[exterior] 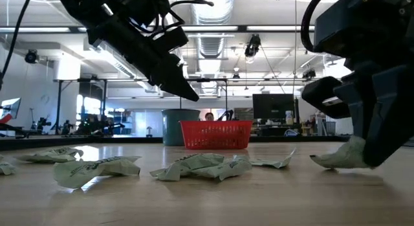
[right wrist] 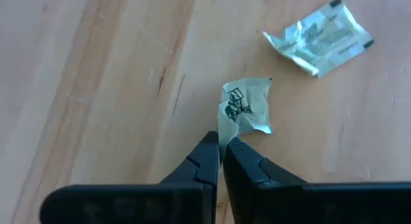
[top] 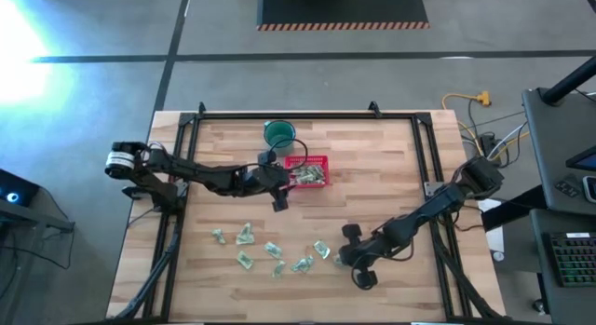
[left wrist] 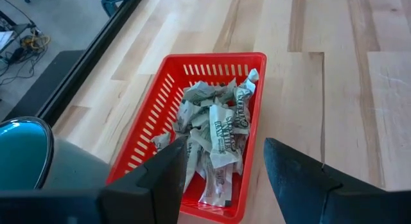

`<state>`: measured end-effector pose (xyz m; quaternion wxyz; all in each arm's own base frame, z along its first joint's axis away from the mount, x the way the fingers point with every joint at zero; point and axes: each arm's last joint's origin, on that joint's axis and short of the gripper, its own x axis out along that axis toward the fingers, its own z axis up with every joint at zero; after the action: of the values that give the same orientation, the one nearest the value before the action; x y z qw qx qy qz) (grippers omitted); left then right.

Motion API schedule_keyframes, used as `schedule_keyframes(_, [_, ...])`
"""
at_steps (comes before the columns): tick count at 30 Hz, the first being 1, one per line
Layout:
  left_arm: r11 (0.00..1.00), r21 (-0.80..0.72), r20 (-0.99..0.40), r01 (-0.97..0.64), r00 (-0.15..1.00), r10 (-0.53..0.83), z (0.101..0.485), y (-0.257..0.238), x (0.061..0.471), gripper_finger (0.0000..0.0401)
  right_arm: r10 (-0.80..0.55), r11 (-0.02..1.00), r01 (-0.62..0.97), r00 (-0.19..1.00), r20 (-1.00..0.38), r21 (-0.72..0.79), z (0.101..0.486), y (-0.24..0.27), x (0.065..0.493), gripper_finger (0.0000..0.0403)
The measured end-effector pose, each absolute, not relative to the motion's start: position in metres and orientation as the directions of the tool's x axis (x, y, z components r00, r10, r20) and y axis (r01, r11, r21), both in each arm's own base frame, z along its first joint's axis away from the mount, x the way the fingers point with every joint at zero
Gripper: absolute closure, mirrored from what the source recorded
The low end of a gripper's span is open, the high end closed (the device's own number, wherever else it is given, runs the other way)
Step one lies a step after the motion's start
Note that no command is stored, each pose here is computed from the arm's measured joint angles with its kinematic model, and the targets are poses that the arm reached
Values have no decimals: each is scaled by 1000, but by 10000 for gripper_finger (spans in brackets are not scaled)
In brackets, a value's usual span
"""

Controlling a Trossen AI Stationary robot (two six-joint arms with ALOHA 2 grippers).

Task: Pick and place items into bin
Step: Put the light green stevia packet into the red bin

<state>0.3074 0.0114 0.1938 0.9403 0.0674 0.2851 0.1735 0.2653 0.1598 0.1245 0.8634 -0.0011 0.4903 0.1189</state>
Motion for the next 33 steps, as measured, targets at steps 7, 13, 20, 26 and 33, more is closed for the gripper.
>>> schedule_keyframes(7, [931,229,-521,-285,771,365,193,11,307,211,117,977,-213,555,-823,-4,146,152,263,394])
schedule_keyframes(13, [931,228,-519,-286,773,365,194,11,308,211,-188,949,-56,692,-697,-311,180,133,263,394])
schedule_keyframes(20, [932,222,-501,-287,786,361,201,10,306,211,-504,817,195,699,-508,-542,200,94,275,394])
schedule_keyframes(26, [937,236,-541,-257,766,346,199,4,301,211,-517,828,226,664,-541,-513,194,50,296,394])
schedule_keyframes(33, [937,251,-582,-243,735,347,195,4,298,211,-480,865,256,669,-567,-431,183,-2,316,394])
